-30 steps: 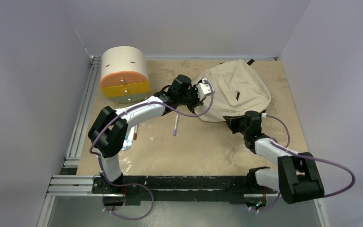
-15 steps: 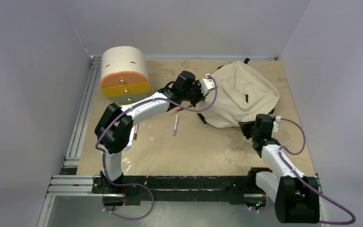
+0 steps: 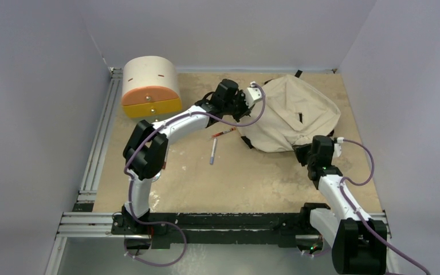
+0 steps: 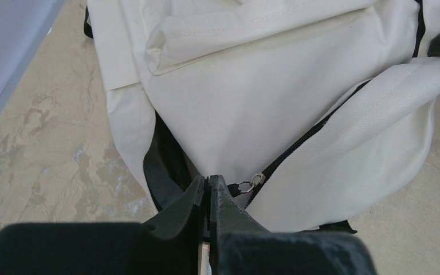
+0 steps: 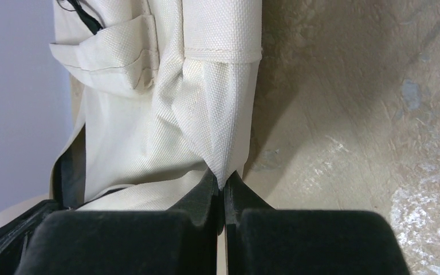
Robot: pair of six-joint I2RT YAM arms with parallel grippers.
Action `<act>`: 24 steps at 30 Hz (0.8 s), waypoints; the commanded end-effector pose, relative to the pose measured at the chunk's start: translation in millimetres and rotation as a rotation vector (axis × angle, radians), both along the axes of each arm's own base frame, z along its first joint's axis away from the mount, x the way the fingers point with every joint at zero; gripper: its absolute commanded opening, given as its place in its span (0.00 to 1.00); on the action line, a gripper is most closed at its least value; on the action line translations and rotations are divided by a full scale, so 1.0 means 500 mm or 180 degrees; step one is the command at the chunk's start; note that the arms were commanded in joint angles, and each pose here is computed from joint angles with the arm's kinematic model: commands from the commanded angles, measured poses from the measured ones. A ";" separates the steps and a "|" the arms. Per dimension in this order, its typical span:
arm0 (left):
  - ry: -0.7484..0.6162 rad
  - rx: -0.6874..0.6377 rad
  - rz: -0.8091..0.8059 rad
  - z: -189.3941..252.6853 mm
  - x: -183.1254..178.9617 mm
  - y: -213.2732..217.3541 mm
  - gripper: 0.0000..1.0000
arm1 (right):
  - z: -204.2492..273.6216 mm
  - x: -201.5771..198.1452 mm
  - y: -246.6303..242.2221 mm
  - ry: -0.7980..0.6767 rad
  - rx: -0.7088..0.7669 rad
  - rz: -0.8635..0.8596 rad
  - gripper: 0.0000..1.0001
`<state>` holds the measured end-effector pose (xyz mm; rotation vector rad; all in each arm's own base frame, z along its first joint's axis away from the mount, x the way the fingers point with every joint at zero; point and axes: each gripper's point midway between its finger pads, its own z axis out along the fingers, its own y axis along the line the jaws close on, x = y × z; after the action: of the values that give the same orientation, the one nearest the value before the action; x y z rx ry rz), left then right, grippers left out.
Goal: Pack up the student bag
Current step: Zip the student bag at the center of the board.
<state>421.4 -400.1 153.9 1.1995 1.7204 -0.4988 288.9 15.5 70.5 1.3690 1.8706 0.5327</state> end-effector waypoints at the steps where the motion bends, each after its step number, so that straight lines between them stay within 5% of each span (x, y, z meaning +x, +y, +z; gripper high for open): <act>1: -0.0565 -0.0091 0.0581 0.118 0.116 0.088 0.00 | -0.015 -0.028 -0.083 0.0192 -0.0467 -0.0435 0.00; 5: -0.0560 -0.0166 0.0499 0.135 0.090 0.097 0.00 | 0.003 -0.012 -0.068 0.0061 -0.0544 -0.0160 0.00; 9: -0.0259 -0.0385 -0.0183 0.128 -0.003 0.059 0.00 | 0.062 0.030 -0.003 -0.0336 -0.0613 0.0679 0.02; 12: 0.0026 -0.0544 -0.0569 0.123 -0.066 0.035 0.00 | 0.099 0.039 0.026 -0.0577 -0.0715 0.1099 0.14; 17: 0.0226 -0.0559 -0.0581 0.096 -0.097 0.033 0.00 | 0.147 0.022 0.028 -0.0704 -0.0836 0.1165 0.51; 24: 0.0165 -0.0550 -0.0190 0.098 -0.072 0.058 0.00 | 0.244 0.007 0.050 -0.1206 -0.1117 0.1475 0.61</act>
<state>376.2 -376.1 162.9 1.2194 1.7151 -0.7470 288.3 32.8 145.5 0.7455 1.9388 0.5721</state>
